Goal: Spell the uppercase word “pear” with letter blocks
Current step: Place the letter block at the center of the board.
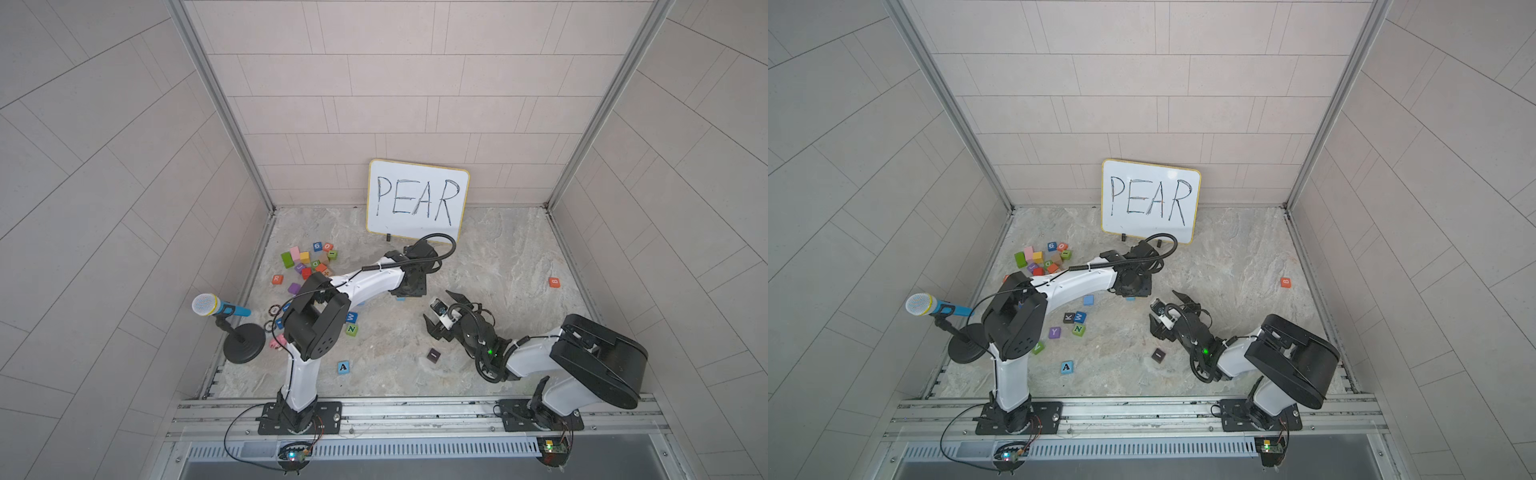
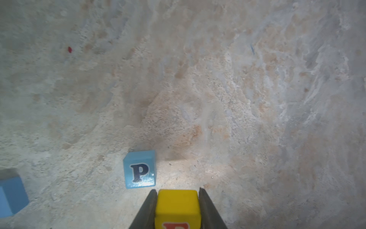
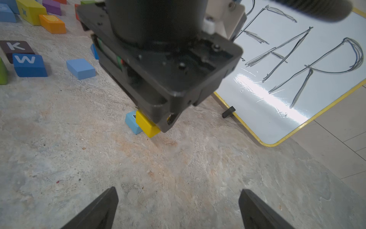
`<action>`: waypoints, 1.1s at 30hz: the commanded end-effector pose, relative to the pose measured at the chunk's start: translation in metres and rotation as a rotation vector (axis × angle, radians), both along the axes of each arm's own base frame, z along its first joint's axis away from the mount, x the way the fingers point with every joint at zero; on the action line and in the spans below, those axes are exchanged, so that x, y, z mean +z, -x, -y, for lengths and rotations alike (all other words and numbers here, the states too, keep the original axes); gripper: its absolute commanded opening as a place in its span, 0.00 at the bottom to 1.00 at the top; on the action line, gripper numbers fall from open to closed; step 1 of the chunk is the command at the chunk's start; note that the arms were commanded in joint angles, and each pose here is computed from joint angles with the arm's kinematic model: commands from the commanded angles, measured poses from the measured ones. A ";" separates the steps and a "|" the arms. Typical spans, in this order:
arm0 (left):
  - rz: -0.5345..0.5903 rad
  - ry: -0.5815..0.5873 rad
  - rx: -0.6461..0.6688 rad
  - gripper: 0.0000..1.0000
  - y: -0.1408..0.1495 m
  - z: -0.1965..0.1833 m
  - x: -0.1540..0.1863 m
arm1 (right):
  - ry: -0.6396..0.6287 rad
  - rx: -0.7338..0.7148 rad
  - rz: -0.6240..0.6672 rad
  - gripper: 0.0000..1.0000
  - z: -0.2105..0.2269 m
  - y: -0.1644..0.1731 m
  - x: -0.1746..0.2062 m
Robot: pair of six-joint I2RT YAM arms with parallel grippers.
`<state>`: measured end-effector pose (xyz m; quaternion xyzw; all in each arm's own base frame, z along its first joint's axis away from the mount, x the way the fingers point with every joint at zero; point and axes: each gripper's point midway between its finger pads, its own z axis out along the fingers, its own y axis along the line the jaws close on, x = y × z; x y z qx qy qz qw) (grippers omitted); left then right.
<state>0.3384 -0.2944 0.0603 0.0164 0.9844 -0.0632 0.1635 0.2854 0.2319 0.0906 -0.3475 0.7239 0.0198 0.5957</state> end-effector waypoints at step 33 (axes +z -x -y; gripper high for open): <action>-0.011 -0.060 -0.012 0.28 -0.011 0.012 -0.037 | -0.087 -0.041 -0.029 1.00 0.013 0.000 -0.003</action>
